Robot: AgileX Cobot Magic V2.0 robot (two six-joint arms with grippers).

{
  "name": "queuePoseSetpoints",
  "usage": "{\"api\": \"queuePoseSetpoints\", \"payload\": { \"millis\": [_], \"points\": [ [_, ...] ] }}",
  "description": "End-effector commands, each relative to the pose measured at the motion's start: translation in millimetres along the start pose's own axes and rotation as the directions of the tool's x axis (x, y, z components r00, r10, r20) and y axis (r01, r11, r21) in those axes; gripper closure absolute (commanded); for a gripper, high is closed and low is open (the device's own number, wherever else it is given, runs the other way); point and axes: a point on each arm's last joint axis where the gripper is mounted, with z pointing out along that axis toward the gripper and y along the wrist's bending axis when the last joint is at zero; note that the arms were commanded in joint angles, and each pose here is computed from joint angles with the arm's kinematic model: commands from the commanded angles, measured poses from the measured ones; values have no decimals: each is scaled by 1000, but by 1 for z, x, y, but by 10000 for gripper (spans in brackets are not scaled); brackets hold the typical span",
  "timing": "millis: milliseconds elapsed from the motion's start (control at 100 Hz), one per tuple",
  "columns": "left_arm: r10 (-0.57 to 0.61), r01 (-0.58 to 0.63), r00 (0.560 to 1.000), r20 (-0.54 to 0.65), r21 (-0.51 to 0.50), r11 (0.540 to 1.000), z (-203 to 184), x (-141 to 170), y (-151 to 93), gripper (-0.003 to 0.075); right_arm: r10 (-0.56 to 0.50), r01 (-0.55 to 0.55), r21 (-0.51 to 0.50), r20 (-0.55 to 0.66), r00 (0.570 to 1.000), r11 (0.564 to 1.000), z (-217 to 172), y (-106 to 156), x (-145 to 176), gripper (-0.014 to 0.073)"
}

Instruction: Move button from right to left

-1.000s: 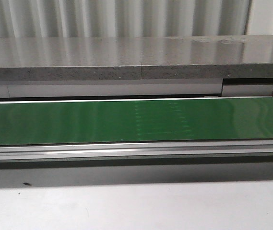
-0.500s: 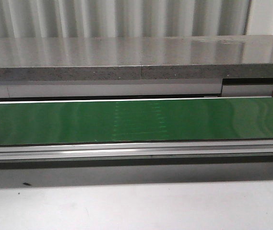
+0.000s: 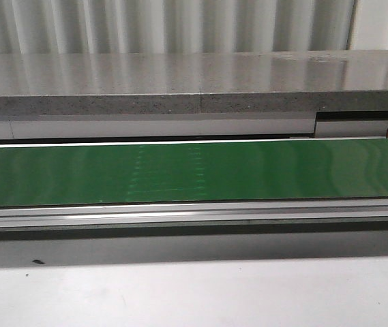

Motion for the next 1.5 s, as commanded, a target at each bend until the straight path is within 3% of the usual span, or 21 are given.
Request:
{"api": "queuePoseSetpoints", "payload": {
  "millis": [0, 160, 410, 800, 1110, 1440, 1490],
  "points": [
    [-17, 15, 988, 156, 13, 1000, -13, -8, -3, 741, -14, 12, 21, 91, 996, 1000, -2, -2, -14, 664],
    [-14, 11, 962, 272, 13, 1000, -30, 11, -4, 741, -14, 12, 21, 91, 996, 1000, -2, -2, -14, 664],
    [-14, 12, 933, 358, 7, 1000, -47, 36, -3, 741, -14, 12, 21, 91, 996, 1000, -2, -2, -14, 664],
    [-4, 6, 910, 414, -3, 1000, -56, 67, -2, 741, -14, 12, 21, 91, 996, 1000, -2, -2, -14, 664],
    [36, 25, 882, 470, -122, 992, -59, 98, 7, 741, -14, 12, 21, 91, 996, 1000, -2, -2, -14, 664],
    [31, 33, 858, 512, -116, 993, -49, 155, 6, 741, -14, 12, 21, 91, 996, 1000, -2, -2, -14, 664],
    [24, 36, 886, 463, -121, 992, -48, 159, 7, 741, -14, 12, 21, 89, 996, 1000, -2, -2, -14, 664]
  ]
}}
